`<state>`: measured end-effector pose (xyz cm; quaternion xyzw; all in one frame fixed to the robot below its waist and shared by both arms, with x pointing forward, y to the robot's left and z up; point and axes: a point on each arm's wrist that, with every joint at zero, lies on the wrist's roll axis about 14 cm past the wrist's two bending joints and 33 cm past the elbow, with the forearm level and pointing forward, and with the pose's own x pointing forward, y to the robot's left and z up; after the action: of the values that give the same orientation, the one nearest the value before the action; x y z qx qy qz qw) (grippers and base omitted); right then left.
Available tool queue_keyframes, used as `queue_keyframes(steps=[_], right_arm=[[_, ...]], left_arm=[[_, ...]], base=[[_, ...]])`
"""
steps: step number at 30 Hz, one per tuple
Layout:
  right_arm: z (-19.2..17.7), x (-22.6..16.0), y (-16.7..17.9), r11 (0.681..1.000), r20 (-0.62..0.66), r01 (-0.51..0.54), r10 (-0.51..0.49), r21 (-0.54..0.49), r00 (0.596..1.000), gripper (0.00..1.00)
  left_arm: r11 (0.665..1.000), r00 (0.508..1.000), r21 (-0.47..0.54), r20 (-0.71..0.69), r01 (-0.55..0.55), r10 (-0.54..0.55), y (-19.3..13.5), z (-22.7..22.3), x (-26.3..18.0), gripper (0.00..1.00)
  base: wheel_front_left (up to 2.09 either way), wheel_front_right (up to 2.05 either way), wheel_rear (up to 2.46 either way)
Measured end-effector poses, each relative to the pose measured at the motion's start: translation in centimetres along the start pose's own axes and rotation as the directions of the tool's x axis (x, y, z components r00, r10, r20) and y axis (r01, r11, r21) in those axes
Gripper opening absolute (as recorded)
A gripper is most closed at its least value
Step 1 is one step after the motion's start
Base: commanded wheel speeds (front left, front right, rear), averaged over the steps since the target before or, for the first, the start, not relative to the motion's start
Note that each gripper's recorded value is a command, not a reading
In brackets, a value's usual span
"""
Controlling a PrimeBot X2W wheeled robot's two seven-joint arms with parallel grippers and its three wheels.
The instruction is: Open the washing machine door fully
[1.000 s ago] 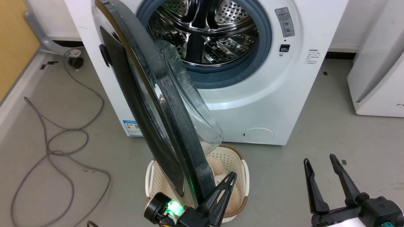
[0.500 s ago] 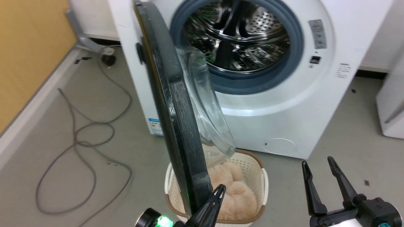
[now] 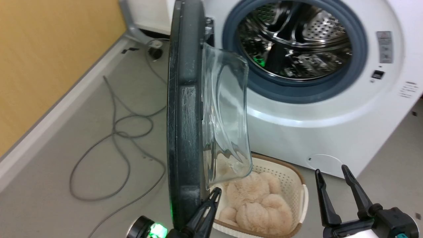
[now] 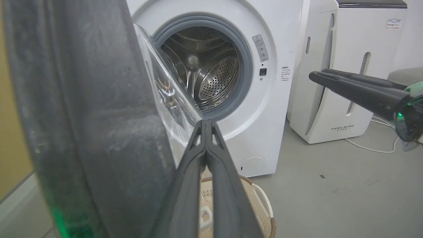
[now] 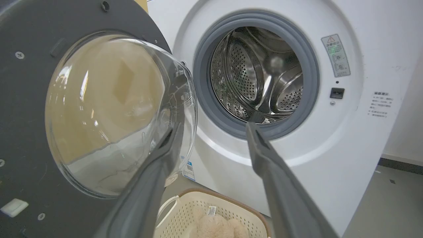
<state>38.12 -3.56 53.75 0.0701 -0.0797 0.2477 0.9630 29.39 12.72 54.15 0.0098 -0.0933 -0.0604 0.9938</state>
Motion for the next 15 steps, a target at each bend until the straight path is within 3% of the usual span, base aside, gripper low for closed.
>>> queue_keyframes(steps=[6,15], right_arm=[[-0.7,0.9,1.2,0.999,-0.012,-0.041,0.042,0.017,0.999,1.0],[-2.0,1.8,1.9,0.997,-0.04,-0.071,0.073,0.04,0.997,1.0]], left_arm=[[0.99,0.99,0.04,-0.038,-0.132,0.133,3.5,-0.8,-1.9,0.0],[0.945,0.948,0.123,-0.061,-0.302,0.311,9.2,-1.1,-3.6,0.0]], base=[[0.0,0.0,0.0],[0.0,0.0,0.0]])
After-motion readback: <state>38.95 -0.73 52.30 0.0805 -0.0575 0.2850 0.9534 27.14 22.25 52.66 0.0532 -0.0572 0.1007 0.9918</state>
